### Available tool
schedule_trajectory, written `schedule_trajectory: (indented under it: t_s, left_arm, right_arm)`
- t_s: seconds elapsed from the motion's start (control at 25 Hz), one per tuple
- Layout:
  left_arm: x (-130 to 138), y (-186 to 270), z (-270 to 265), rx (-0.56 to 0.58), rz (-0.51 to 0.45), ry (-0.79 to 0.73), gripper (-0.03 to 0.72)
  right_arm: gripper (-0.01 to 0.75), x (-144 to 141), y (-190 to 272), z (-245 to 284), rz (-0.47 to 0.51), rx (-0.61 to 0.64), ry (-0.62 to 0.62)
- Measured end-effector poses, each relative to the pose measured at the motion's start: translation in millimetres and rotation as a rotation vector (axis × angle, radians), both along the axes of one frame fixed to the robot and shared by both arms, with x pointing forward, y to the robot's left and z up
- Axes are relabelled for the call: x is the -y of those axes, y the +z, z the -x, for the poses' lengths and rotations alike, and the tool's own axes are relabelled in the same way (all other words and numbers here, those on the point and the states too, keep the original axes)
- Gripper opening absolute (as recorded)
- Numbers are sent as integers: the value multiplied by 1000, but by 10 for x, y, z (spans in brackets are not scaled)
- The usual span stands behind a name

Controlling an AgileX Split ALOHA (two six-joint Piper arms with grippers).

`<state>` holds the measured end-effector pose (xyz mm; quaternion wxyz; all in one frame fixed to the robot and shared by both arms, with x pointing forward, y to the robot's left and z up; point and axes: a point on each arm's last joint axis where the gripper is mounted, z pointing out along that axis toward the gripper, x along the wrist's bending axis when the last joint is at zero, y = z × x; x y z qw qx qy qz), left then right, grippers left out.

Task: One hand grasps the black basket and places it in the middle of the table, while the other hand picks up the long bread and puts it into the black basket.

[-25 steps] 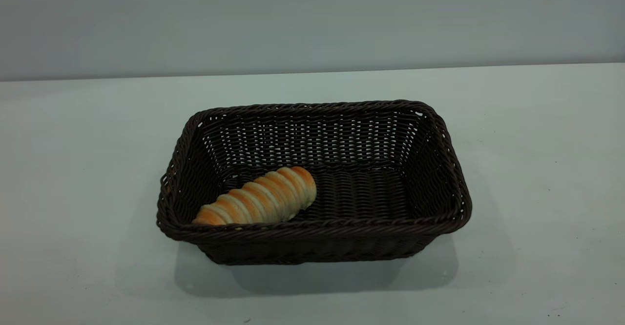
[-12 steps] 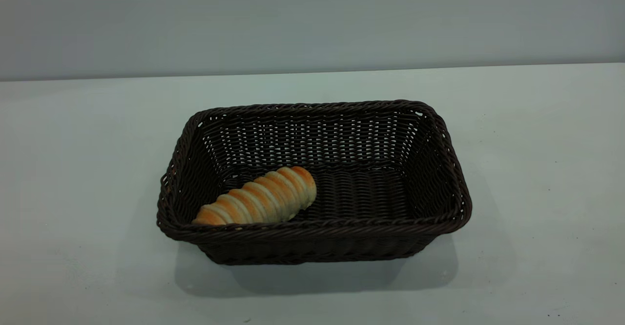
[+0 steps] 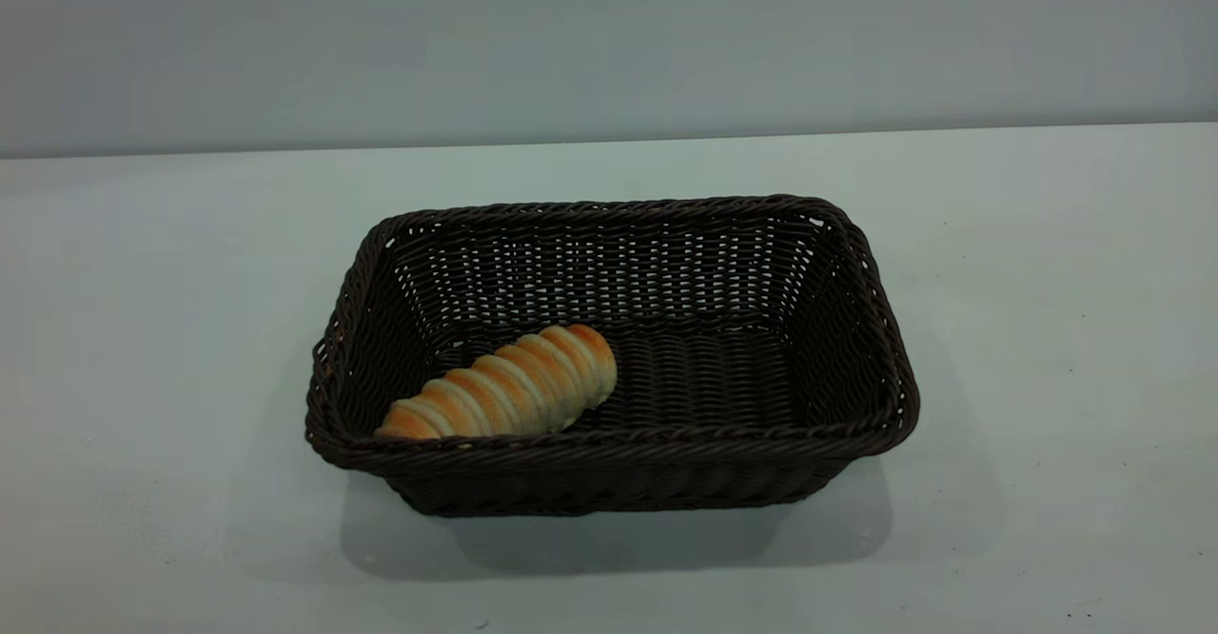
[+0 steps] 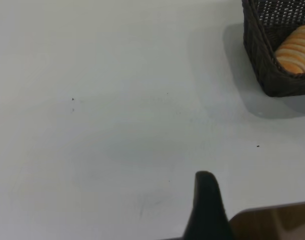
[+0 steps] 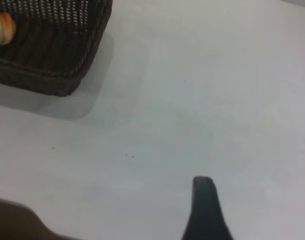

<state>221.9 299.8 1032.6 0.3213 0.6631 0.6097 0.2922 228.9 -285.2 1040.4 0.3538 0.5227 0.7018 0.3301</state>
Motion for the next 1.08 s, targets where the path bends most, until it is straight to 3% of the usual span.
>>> schedule_trajectory:
  t_s: [0.8,1.08]
  left_arm:
    - [0,0,0,0,0,0,563]
    - [0,0,0,0,0,0,563]
  right_arm:
    - [548,10,5,-5,-74,-1,-59]
    - [548,56,-1,-7,-102,-3,-137]
